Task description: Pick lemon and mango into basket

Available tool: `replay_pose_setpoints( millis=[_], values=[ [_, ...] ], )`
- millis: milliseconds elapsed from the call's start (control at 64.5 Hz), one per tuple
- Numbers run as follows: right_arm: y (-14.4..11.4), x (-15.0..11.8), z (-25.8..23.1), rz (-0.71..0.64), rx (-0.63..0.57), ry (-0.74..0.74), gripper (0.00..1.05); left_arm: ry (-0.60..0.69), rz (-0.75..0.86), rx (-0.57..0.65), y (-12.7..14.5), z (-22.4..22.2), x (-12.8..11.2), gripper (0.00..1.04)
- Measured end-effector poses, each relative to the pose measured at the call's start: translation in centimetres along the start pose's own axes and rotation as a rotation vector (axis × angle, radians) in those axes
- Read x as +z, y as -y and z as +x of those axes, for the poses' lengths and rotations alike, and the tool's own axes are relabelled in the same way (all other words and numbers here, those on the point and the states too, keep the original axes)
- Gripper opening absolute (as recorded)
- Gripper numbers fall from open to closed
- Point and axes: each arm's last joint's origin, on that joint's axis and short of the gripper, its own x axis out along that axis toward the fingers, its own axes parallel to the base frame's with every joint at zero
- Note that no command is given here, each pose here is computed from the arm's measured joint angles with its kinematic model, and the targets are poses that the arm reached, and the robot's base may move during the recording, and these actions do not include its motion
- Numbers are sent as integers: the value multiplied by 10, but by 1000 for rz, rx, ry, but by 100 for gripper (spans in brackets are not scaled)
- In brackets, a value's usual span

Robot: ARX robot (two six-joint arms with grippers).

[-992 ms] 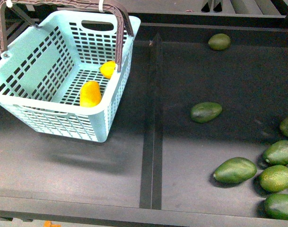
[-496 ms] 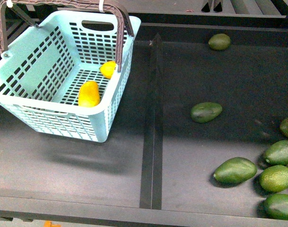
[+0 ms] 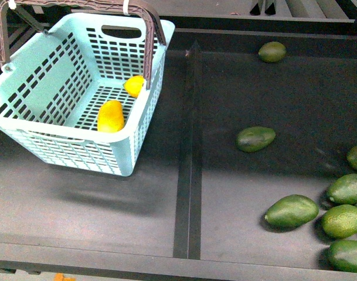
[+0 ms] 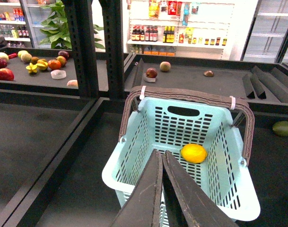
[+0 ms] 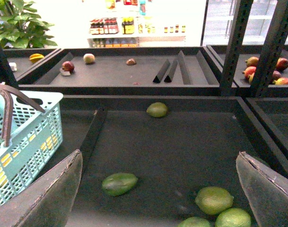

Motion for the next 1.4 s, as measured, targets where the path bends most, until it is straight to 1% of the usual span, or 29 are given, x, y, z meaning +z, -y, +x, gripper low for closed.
replay_pose_setpoints(
  millis=[419,465,527,992,1008,1132,1147,1240,1256,1349,1364,1395],
  values=[
    [0,0,0,0,0,0,96,1,0,0,0,-13,0,4],
    [0,0,0,0,0,0,96,-34,0,0,0,-19,-5,4],
    [0,0,0,0,0,0,96,-6,0,0,0,-23,-3,4],
    [0,0,0,0,0,0,96,-5,0,0,0,-23,-3,4],
    [0,0,0,0,0,0,96,-5,0,0,0,-23,-3,6],
    [0,0,0,0,0,0,96,-5,0,0,0,-23,-3,34],
    [0,0,0,0,0,0,96,-5,0,0,0,-23,-3,36],
    [0,0,0,0,0,0,96,-5,0,0,0,-23,-3,57],
    [0,0,0,0,0,0,96,-5,0,0,0,-23,-3,59],
    [0,0,0,0,0,0,96,-5,0,0,0,-23,-3,80],
    [0,0,0,0,0,0,96,-5,0,0,0,-23,-3,82],
    [0,0,0,0,0,0,96,-5,0,0,0,-23,-3,89]
  ],
)
